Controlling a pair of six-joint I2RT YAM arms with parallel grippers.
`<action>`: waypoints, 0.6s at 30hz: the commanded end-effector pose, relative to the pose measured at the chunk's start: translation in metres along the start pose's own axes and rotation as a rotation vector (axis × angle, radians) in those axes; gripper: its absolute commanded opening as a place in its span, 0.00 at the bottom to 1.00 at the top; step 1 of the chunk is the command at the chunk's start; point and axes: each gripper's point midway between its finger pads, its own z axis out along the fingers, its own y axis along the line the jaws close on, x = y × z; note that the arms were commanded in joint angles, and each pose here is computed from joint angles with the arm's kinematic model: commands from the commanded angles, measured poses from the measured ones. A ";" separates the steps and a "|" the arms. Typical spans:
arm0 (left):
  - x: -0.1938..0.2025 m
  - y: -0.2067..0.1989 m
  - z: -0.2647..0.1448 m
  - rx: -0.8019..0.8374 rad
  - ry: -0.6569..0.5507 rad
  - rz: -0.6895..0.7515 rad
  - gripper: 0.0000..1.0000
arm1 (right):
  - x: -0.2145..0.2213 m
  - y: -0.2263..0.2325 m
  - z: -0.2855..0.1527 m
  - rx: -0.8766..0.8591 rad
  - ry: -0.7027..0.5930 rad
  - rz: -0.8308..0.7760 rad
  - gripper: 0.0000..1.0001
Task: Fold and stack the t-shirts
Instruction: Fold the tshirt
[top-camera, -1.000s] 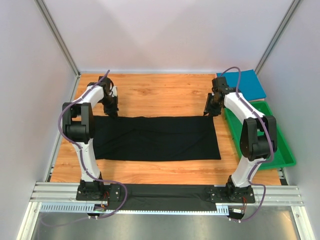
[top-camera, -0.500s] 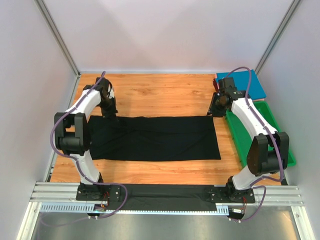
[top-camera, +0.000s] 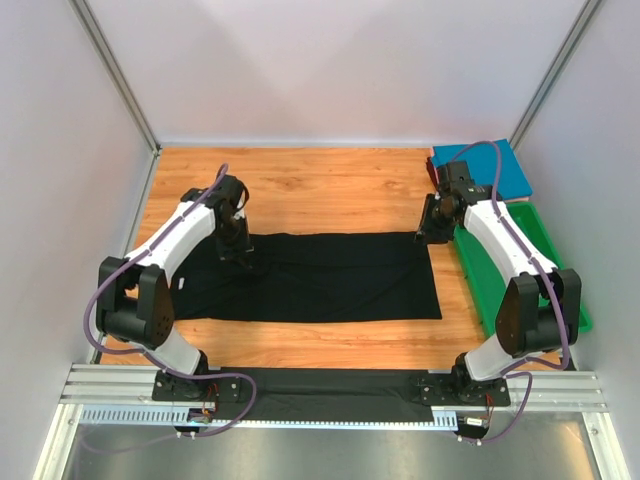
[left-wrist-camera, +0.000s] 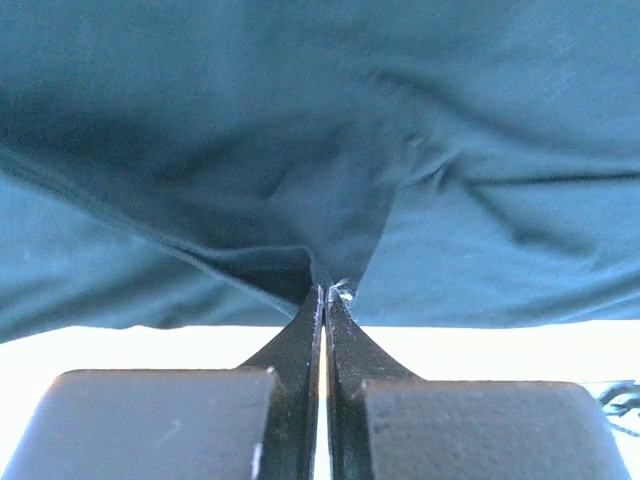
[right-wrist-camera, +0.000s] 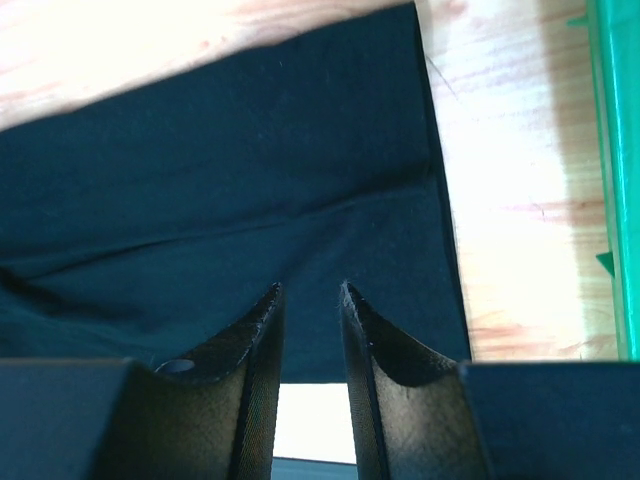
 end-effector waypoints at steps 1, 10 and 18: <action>0.031 0.015 -0.010 -0.105 0.059 -0.066 0.00 | 0.003 0.004 -0.010 -0.030 -0.014 -0.022 0.31; 0.089 0.007 -0.010 -0.145 0.172 -0.146 0.04 | 0.002 0.002 -0.006 -0.016 -0.004 -0.013 0.31; 0.040 0.008 -0.030 -0.215 0.046 -0.085 0.39 | 0.008 0.014 0.000 -0.048 0.021 0.003 0.31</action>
